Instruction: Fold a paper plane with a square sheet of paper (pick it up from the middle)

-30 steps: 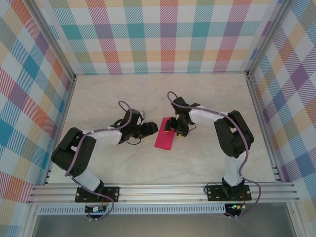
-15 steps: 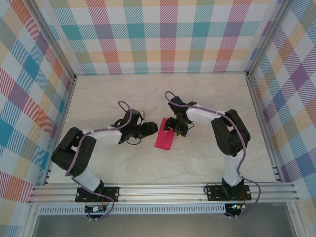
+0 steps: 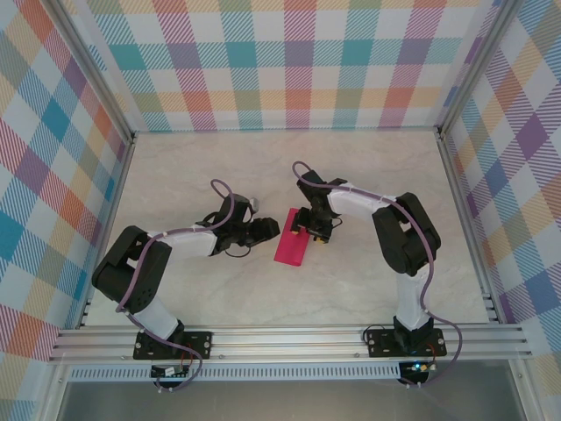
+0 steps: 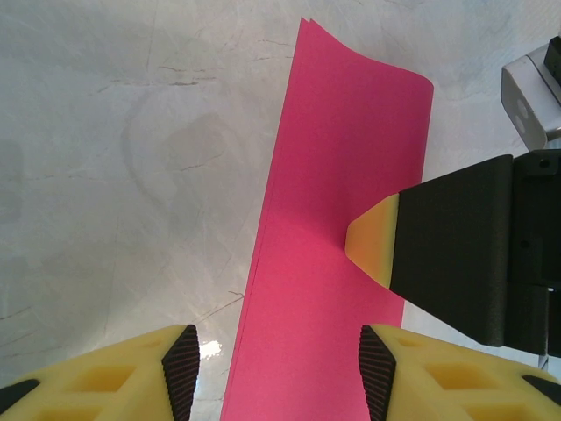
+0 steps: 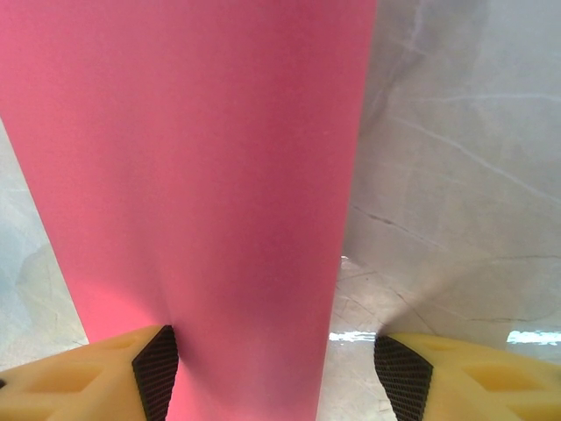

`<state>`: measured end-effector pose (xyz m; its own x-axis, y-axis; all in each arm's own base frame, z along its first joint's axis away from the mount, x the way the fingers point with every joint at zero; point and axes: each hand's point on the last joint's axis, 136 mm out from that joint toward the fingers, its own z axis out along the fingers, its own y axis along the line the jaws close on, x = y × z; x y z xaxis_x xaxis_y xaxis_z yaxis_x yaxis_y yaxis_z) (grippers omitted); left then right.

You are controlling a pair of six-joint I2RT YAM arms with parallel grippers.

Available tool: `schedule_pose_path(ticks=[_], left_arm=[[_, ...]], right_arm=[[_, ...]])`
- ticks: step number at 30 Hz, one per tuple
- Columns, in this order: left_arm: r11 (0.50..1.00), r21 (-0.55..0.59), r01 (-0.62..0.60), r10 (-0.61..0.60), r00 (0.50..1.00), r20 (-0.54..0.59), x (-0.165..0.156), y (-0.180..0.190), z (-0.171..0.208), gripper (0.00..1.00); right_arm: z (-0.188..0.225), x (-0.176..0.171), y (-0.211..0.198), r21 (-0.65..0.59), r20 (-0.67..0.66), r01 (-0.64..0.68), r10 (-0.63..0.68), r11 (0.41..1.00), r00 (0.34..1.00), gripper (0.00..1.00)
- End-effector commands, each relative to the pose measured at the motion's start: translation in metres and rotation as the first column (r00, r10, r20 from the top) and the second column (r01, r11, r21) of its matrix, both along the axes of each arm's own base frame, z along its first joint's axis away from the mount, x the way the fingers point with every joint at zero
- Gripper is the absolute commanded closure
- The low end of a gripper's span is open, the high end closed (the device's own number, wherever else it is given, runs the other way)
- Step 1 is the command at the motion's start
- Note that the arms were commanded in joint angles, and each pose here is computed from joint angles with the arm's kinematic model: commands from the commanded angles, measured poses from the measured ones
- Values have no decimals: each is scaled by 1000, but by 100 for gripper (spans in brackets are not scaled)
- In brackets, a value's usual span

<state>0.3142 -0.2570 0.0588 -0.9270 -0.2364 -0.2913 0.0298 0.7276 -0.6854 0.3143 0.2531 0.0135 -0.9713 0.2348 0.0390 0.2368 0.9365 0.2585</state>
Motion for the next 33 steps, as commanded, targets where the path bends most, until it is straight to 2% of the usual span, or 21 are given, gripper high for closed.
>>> schedule_pose_path(ticks=[1,8,21,33], left_arm=[[999,-15,43,-43,999,17,1,-12,5,48],[998,-25,52,-51,999,4,0,-16,5,53],[993,-55,103,-105,994,-39,-5,-38,-4,78],[988,-25,155,-157,981,-111,-13,-50,-24,86]], right_arm=[[-71,-30,-40,-199,-135,-11,-16,980,991,33],[-78,-32,-39,-195,-151,-18,-12,981,988,33],[-84,-37,-42,-206,-166,-20,-15,978,986,33],[-87,-38,-42,-208,-169,-13,-23,978,985,33]])
